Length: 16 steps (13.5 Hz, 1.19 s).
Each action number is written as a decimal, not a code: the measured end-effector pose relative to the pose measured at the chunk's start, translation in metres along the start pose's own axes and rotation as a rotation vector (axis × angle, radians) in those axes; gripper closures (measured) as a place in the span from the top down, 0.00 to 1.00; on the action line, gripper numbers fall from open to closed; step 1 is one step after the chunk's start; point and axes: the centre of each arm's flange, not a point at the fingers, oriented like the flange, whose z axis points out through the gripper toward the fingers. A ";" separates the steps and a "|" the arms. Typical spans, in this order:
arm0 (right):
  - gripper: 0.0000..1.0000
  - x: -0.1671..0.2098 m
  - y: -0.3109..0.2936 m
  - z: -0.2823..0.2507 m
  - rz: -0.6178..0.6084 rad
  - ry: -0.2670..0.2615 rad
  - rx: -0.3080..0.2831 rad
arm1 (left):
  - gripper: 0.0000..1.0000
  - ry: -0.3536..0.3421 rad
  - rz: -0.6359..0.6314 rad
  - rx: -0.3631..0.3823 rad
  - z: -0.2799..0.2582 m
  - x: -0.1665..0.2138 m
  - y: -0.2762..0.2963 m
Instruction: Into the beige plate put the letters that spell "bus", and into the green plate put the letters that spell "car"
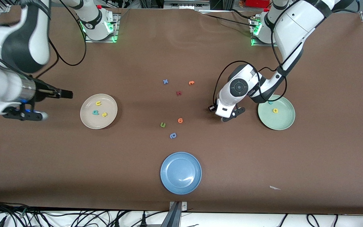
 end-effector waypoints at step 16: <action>1.00 -0.053 0.070 -0.067 -0.099 0.187 -0.010 | 0.19 0.009 -0.032 0.023 -0.019 0.015 -0.001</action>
